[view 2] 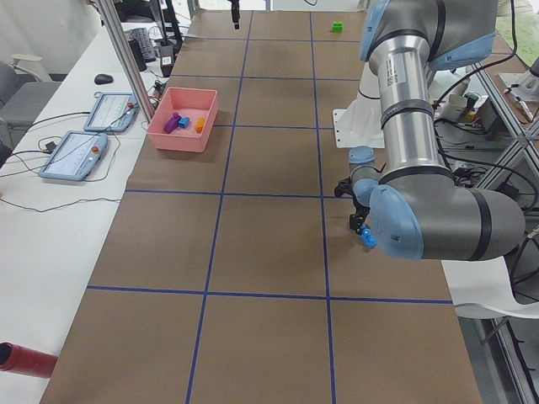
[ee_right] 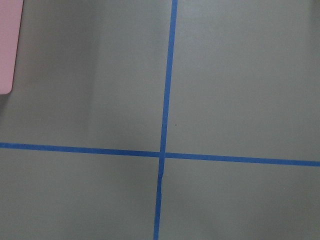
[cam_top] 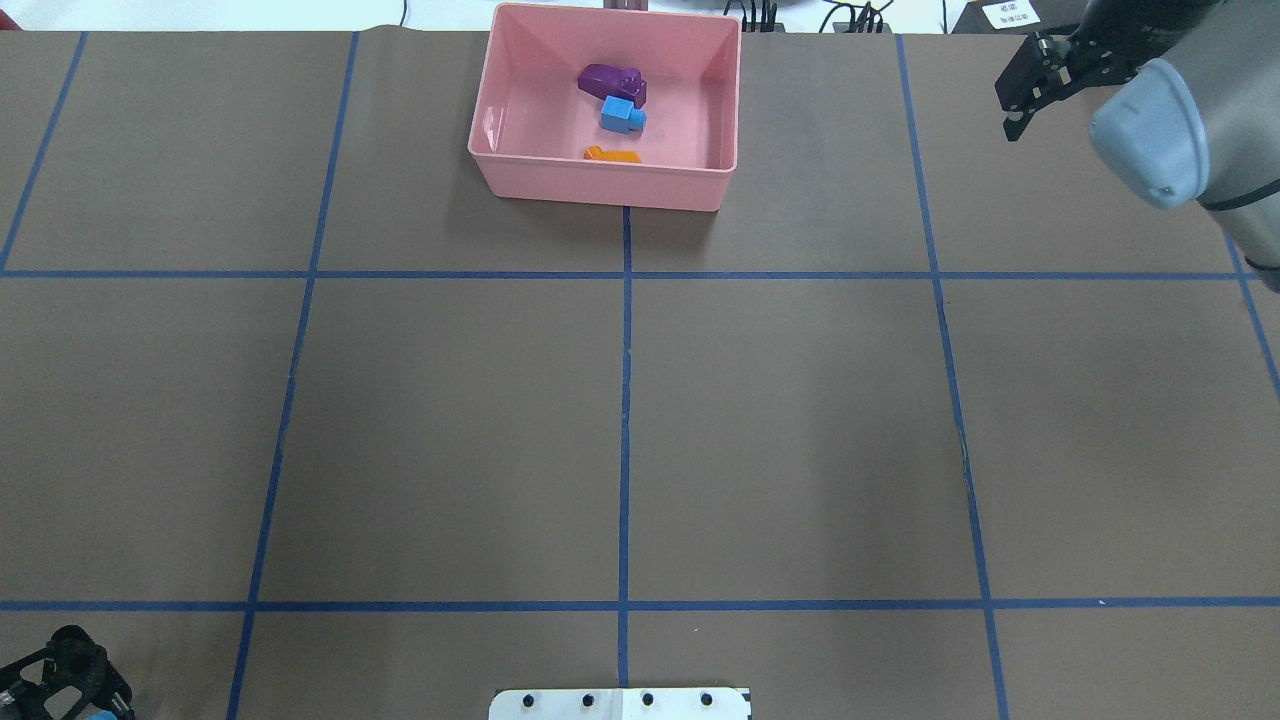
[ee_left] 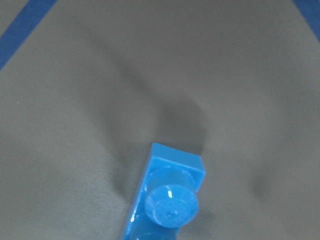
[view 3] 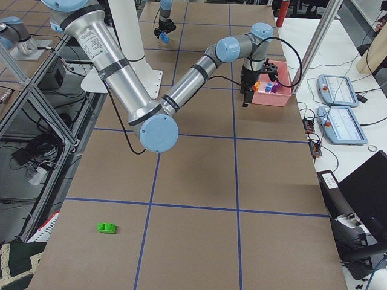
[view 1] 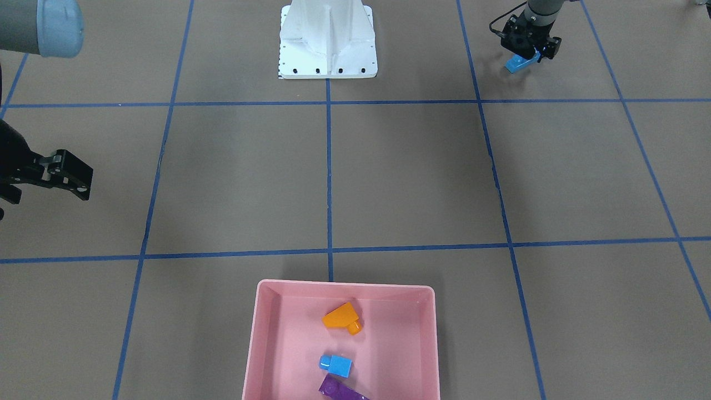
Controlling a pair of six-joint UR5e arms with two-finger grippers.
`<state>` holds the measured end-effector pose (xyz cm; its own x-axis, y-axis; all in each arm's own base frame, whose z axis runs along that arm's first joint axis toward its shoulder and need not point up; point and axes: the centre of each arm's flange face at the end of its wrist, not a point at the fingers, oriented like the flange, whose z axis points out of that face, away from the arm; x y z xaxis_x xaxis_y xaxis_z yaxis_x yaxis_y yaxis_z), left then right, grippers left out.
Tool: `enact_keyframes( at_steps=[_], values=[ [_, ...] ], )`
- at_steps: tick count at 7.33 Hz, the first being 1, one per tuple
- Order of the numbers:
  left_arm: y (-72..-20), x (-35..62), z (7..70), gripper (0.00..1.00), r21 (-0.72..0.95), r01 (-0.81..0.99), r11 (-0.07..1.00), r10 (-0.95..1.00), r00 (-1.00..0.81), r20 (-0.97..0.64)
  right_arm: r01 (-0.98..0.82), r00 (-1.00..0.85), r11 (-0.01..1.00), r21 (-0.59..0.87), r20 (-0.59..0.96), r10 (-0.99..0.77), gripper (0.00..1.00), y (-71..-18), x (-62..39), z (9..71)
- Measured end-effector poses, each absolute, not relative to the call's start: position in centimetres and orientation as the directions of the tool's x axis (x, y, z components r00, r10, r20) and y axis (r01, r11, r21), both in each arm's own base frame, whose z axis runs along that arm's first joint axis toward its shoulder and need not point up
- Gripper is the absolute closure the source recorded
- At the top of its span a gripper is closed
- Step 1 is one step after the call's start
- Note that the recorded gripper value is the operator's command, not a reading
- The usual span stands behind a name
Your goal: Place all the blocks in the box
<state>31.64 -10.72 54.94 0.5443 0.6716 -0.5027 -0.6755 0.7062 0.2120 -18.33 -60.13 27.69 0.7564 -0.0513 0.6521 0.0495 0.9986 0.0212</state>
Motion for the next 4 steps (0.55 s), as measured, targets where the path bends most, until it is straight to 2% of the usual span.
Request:
enact_keyframes(
  at_steps=[1, 4],
  values=[
    [-10.8, 31.8, 55.0, 1.00, 0.213, -0.672, 0.710, 0.668, 0.547, -0.504, 0.049, 0.756, 0.999, 0.021, 0.652, -0.051, 0.01, -60.1, -18.3, 27.7],
    [-11.2, 31.7, 53.5, 1.00, 0.229, -0.635, 0.738, 0.644, 0.562, -0.519, 0.046, 0.757, 0.999, 0.020, 0.652, -0.048, 0.01, -60.2, -17.9, 27.9]
  ],
)
